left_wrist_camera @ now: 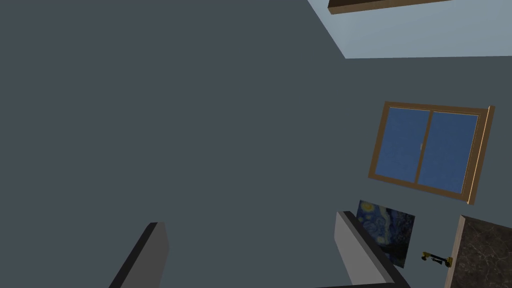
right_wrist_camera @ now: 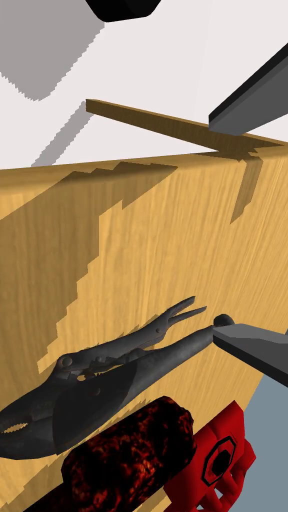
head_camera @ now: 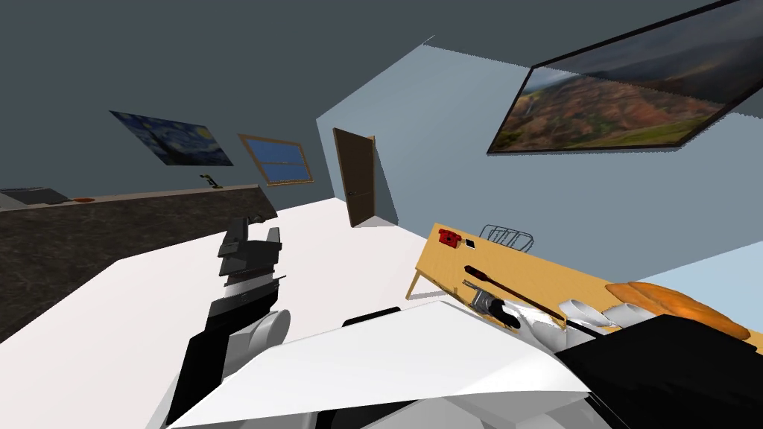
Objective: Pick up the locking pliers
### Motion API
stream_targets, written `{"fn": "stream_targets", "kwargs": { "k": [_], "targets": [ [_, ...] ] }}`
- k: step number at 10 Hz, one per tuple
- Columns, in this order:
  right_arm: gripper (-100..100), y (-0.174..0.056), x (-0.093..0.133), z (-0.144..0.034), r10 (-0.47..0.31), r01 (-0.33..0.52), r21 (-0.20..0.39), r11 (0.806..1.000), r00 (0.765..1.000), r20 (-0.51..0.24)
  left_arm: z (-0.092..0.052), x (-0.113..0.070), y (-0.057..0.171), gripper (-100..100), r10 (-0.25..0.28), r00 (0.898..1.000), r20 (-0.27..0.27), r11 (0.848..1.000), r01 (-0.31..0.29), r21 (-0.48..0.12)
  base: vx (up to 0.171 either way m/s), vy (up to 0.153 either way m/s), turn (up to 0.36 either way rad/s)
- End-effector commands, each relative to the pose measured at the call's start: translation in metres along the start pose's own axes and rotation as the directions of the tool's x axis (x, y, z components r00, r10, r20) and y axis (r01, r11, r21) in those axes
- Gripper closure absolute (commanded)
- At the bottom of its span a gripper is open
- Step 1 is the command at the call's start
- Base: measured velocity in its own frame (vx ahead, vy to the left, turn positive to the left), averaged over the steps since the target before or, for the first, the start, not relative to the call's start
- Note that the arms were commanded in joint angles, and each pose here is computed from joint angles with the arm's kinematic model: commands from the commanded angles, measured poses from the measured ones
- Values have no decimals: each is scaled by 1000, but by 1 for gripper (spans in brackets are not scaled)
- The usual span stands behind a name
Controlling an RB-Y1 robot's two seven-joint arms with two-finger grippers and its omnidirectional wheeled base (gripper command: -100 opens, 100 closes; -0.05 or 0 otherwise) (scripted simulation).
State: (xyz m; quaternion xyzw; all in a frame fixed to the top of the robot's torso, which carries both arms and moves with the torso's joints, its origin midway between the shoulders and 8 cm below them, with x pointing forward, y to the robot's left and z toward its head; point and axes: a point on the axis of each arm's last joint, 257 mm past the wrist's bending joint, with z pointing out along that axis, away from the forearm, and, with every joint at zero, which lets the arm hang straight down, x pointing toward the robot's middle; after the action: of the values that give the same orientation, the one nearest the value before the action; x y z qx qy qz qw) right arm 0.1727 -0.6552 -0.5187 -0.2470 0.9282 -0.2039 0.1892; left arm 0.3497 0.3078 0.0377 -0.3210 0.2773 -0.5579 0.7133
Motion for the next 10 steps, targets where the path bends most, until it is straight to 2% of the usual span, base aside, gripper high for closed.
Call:
{"fn": "stream_targets", "kwargs": {
  "k": [1, 2, 3, 4, 8, 9, 10],
  "targets": [
    [-100, -9, 10, -6, -38, 38, 13, 999, 999, -26, 0, 0, 0, 0, 0, 1000, 0, 1000, 0, 0, 69, -33, 28],
    [-100, -12, 21, -9, -35, 36, 18, 999, 998, -46, 0, 0, 0, 0, 0, 1000, 0, 1000, 0, 0, 27, -12, -20],
    [-100, -19, 22, -9, -81, 82, 23, 996, 995, -57, 0, 0, 0, 0, 0, 1000, 0, 1000, 0, 0, 24, -19, 57],
    [-100, -19, 22, -9, -81, 82, 23, 996, 995, -57, 0, 0, 0, 0, 0, 1000, 0, 1000, 0, 0, 26, -19, 63],
    [-100, -38, 45, -17, -167, 173, 35, 984, 978, -123, 0, 0, 0, 0, 0, 1000, 0, 1000, 0, 0, 42, -23, 59],
    [-100, -35, 42, -15, -151, 156, 35, 987, 982, -112, 0, 0, 0, 0, 0, 1000, 0, 1000, 0, 0, 22, -18, 21],
    [0, -35, 43, -16, -155, 160, 35, 986, 981, -114, 0, 0, 0, 0, 0, 1000, 0, 1000, 0, 0, 0, 0, 0]
  ]
}}
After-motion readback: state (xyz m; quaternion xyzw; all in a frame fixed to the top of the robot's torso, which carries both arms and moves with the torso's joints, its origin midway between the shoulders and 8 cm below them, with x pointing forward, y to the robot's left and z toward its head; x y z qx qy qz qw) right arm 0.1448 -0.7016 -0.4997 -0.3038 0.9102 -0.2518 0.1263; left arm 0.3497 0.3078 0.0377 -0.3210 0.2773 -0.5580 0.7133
